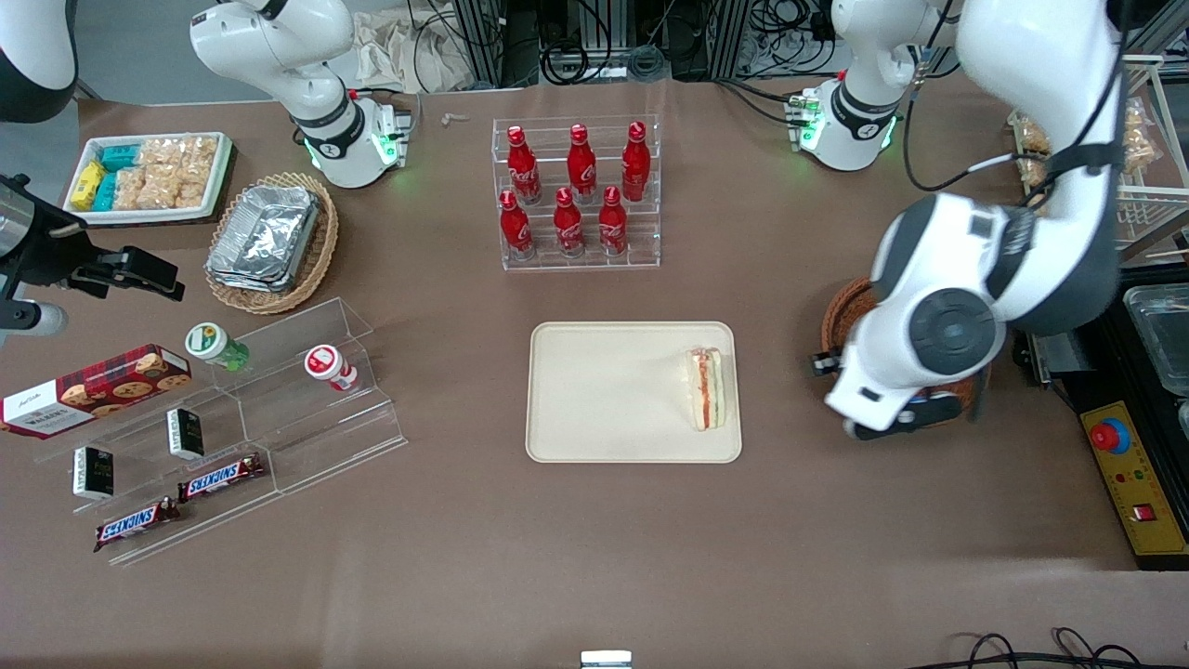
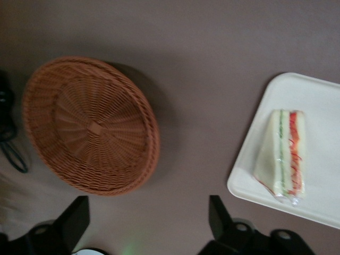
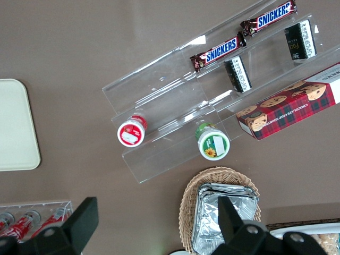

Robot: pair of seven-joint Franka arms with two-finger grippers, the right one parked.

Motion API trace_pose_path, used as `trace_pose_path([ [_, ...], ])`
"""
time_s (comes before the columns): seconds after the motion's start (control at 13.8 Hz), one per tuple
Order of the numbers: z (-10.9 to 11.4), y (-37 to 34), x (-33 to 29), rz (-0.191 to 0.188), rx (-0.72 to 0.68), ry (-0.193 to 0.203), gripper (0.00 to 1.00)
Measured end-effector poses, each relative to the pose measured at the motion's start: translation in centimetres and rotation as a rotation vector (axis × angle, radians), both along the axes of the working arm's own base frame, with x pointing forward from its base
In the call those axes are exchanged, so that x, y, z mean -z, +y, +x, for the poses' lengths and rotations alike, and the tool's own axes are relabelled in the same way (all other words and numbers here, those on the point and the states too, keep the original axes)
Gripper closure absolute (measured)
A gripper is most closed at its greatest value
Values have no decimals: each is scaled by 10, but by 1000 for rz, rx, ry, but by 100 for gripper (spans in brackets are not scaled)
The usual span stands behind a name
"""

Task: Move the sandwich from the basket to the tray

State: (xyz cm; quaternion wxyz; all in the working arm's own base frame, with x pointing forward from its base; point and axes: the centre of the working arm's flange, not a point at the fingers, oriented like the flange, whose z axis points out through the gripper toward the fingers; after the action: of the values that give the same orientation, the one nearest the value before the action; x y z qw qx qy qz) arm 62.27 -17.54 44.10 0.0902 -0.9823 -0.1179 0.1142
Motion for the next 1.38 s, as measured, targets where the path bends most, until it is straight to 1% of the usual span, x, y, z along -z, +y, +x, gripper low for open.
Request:
trace_pose_path([
  [0.07, 3, 19, -8, -4, 6, -3, 0],
  [0.22, 5, 59, -22, -18, 38, 8, 0],
  [0.36, 3, 92, -37, -28, 69, 17, 0],
  [0.44, -1, 104, -46, -31, 84, 14, 0],
  [0.65, -11, 121, -69, -32, 90, -10, 0],
  [0.8, -15, 134, -83, -43, 81, -29, 0],
  [1.02, -21, 152, -102, -43, 78, -56, 0],
  [1.09, -23, 156, -107, -56, 73, -63, 0],
  [1.23, -28, 170, -119, -104, 51, -81, 0],
  [1.38, -32, 187, -130, -122, 31, -103, 0],
])
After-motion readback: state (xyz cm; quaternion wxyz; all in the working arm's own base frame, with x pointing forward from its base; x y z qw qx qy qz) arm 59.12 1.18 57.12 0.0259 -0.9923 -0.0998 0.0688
